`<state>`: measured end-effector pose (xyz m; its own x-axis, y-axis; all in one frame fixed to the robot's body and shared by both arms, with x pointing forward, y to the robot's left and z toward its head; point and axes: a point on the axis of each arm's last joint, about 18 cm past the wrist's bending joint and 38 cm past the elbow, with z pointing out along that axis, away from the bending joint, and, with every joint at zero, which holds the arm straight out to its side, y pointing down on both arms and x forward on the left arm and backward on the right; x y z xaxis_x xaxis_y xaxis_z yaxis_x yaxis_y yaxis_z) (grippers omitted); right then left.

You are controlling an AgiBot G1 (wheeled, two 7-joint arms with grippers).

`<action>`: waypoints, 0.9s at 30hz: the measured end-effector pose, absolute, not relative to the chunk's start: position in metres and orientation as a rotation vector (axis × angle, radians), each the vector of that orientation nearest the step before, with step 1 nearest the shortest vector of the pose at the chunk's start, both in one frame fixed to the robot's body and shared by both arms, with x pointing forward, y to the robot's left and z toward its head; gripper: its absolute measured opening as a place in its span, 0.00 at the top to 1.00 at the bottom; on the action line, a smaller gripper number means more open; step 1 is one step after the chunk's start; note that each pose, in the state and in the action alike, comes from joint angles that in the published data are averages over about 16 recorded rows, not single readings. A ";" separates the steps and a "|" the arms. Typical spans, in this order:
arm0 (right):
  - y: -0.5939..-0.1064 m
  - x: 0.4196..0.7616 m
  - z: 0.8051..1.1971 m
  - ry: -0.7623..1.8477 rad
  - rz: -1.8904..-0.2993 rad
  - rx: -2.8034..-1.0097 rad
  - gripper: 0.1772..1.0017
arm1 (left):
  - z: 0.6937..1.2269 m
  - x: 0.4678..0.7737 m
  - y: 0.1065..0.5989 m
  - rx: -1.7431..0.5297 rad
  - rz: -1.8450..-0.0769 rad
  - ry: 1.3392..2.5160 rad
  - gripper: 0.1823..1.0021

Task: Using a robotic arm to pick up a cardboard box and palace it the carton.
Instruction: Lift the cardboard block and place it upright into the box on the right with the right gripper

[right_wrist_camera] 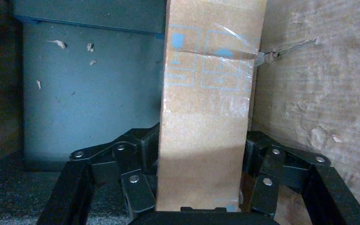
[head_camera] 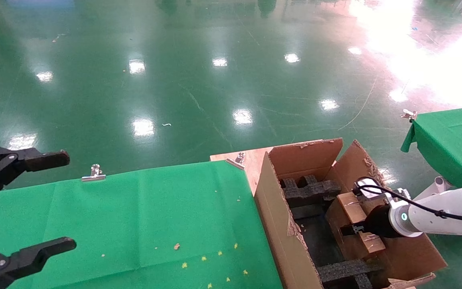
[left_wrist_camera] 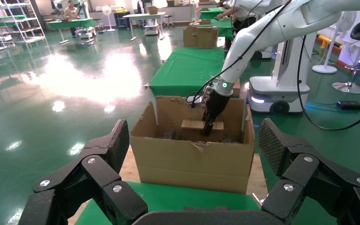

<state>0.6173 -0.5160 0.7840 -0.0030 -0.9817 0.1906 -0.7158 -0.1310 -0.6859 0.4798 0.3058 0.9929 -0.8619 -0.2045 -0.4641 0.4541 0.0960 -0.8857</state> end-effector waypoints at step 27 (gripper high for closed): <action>-0.511 0.618 0.830 1.610 -1.038 -1.905 0.21 | 0.993 0.480 0.306 0.244 -1.817 1.903 0.00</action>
<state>0.6179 -0.5111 0.8300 0.0424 -0.9641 0.2621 -0.6367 -0.2282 -0.7365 0.4799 0.3058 0.9929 -0.8619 -0.2045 -0.4640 0.4541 0.0960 -0.8858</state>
